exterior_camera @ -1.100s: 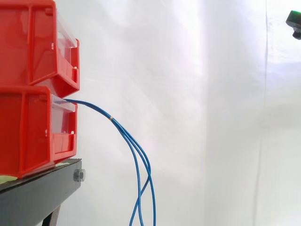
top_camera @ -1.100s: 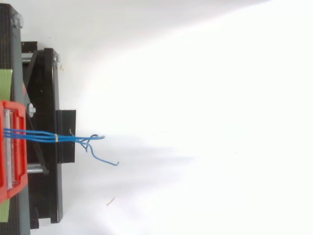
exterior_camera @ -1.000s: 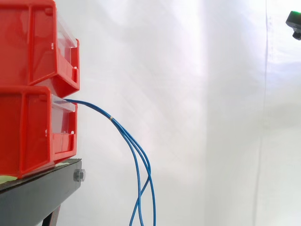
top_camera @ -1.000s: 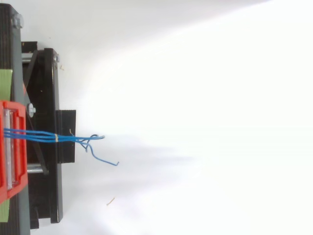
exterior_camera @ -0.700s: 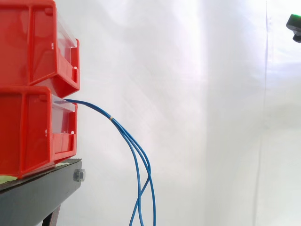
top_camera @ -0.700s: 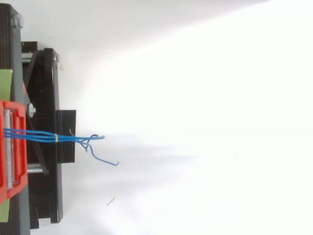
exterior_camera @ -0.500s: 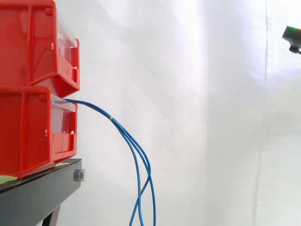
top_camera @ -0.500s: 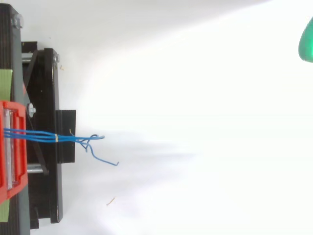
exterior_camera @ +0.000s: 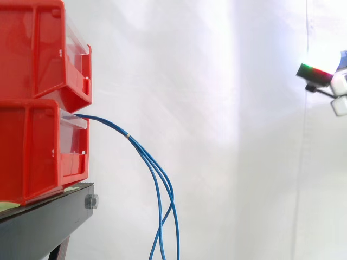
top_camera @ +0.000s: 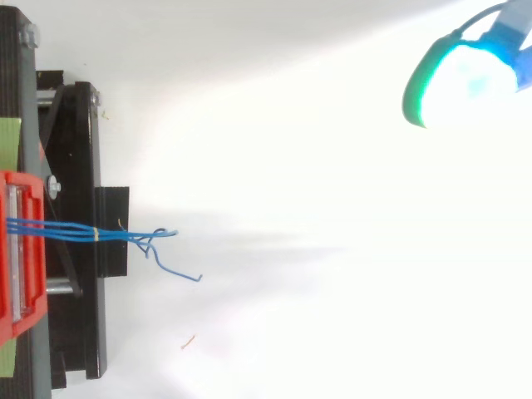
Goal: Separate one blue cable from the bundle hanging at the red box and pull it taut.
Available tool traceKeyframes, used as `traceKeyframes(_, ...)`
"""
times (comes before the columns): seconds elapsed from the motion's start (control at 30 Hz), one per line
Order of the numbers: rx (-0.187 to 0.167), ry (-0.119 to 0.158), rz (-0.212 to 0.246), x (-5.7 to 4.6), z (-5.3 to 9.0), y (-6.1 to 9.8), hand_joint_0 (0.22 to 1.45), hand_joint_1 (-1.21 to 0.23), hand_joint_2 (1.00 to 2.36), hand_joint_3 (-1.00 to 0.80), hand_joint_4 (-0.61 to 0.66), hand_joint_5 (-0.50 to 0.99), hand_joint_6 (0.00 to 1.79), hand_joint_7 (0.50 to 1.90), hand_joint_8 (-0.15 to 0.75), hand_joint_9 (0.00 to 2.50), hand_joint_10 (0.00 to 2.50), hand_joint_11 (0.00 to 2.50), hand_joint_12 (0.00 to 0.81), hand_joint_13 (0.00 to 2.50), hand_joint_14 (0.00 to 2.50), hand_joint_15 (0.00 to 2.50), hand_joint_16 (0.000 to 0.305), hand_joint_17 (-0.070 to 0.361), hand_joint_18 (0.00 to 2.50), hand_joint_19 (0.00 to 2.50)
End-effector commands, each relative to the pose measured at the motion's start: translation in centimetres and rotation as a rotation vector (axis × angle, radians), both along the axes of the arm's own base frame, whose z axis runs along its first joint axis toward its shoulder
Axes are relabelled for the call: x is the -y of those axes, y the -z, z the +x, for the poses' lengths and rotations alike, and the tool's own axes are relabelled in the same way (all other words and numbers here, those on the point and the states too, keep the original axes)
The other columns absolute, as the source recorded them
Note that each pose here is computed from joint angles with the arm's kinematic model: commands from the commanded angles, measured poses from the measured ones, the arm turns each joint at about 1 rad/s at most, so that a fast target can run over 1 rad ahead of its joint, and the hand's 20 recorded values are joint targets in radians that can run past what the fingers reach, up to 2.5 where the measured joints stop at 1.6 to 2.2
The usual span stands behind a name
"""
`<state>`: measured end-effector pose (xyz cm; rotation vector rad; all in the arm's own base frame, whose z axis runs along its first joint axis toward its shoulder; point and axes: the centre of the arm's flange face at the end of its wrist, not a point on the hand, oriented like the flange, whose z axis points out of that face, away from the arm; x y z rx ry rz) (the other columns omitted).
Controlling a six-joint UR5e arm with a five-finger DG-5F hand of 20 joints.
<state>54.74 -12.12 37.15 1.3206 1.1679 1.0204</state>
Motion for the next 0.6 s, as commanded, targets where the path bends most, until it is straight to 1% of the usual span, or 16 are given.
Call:
traceKeyframes(0.0,0.003,-0.001,-0.001,-0.1,1.2,1.4,0.51,-0.66,1.0,-0.5,0.19,-0.2,0.5,0.85,0.243,0.66,0.01,0.29,0.313,0.64,0.01,0.25,0.053,0.12,0.53,0.28)
traceKeyframes(0.17,0.009,-0.001,-0.002,-0.3,2.7,3.0,0.51,-0.66,1.0,-0.5,0.19,-0.2,0.5,0.85,0.245,0.66,0.01,0.31,0.312,0.65,0.01,0.27,0.053,0.119,0.54,0.29)
traceKeyframes(0.2,0.005,-0.001,-0.003,-0.3,3.1,3.9,0.51,-0.66,1.0,-0.5,0.19,-0.2,0.5,0.85,0.246,0.66,0.01,0.31,0.312,0.65,0.01,0.27,0.053,0.119,0.54,0.29)
traceKeyframes(0.27,0.008,-0.001,-0.004,-0.3,3.4,4.3,0.51,-0.66,1.0,-0.5,0.19,-0.19,0.5,0.85,0.247,0.67,0.01,0.3,0.311,0.66,0.01,0.27,0.052,0.118,0.54,0.29)
traceKeyframes(0.3,0.0,0.015,-0.013,-0.2,4.1,5.8,0.51,-0.66,1.0,-0.5,0.19,-0.19,0.5,0.85,0.249,0.67,0.01,0.31,0.311,0.66,0.01,0.27,0.052,0.118,0.55,0.29)
traceKeyframes(0.37,-0.001,0.018,-0.018,-0.2,4.3,6.2,0.51,-0.66,1.0,-0.5,0.19,-0.19,0.5,0.85,0.248,0.67,0.01,0.32,0.311,0.66,0.01,0.28,0.052,0.117,0.55,0.29)
traceKeyframes(0.43,-0.012,0.021,-0.033,-0.2,4.7,7.4,0.51,-0.67,1.0,-0.5,0.2,-0.19,0.5,0.85,0.249,0.68,0.01,0.32,0.311,0.67,0.01,0.27,0.052,0.116,0.55,0.29)
traceKeyframes(0.47,-0.012,0.021,-0.033,-0.2,4.7,7.4,0.51,-0.67,1.0,-0.5,0.2,-0.19,0.5,0.85,0.247,0.68,0.01,0.32,0.31,0.67,0.01,0.28,0.051,0.115,0.56,0.3)
traceKeyframes(0.53,-0.003,0.023,-0.043,-0.2,5.3,8.2,0.51,-0.67,1.0,-0.5,0.19,-0.19,0.5,0.85,0.25,0.68,0.01,0.32,0.308,0.67,0.01,0.28,0.051,0.115,0.56,0.3)
traceKeyframes(0.57,0.004,0.029,-0.046,-0.2,5.7,8.7,0.51,-0.67,1.0,-0.5,0.2,-0.19,0.5,0.85,0.249,0.69,0.01,0.34,0.309,0.68,0.01,0.29,0.051,0.115,0.56,0.3)
